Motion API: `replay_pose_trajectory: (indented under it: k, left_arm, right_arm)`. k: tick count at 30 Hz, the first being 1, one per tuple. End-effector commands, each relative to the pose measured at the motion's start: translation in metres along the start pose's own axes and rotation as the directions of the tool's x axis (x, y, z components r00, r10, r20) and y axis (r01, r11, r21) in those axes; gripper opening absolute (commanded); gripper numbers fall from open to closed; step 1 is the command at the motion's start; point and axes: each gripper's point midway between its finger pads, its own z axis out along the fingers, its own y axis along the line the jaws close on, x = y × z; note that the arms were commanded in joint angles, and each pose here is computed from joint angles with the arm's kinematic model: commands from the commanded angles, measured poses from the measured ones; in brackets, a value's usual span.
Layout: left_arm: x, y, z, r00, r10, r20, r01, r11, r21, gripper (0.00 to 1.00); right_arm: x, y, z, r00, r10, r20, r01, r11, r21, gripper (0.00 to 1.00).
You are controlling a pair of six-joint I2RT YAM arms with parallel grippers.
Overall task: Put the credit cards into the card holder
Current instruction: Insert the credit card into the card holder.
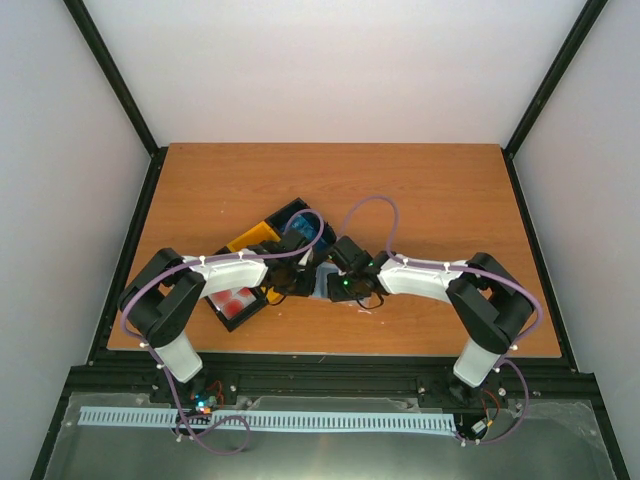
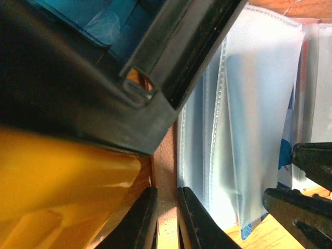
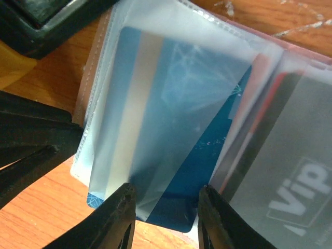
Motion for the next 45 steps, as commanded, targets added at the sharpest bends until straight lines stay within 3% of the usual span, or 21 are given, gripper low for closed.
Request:
replay_pose_trajectory:
  k: [1, 9, 23, 33, 45]
  left_arm:
    - [0.007, 0.002, 0.000, 1.000, -0.023, -0.020, 0.023, 1.000, -0.003, 0.12]
    - [0.006, 0.002, -0.004, 1.000, -0.022, -0.009, 0.022, 1.000, -0.001, 0.12]
    - [0.005, 0.002, -0.005, 1.000, -0.026, -0.007, 0.026, 1.000, 0.001, 0.12]
    - [0.002, 0.002, -0.007, 1.000, -0.030, 0.000, 0.030, 1.000, 0.001, 0.12]
    - [0.002, 0.000, -0.010, 1.000, -0.031, 0.003, 0.031, 0.999, 0.016, 0.12]
  right_arm:
    - [-0.006, 0.009, 0.008, 0.997, 0.066, 0.051, -0.064, 0.997, -0.051, 0.33]
    - [-0.015, 0.008, -0.019, 0.986, 0.076, 0.152, -0.065, 0.995, -0.076, 0.38]
    - [0.022, -0.020, -0.010, 0.999, -0.016, 0.047, 0.011, 0.995, 0.102, 0.49]
    - [0.027, 0.004, 0.012, 0.998, -0.058, -0.025, 0.058, 0.998, -0.011, 0.47]
    - [0.002, 0.028, -0.007, 0.988, 0.060, 0.141, -0.036, 0.985, -0.171, 0.46]
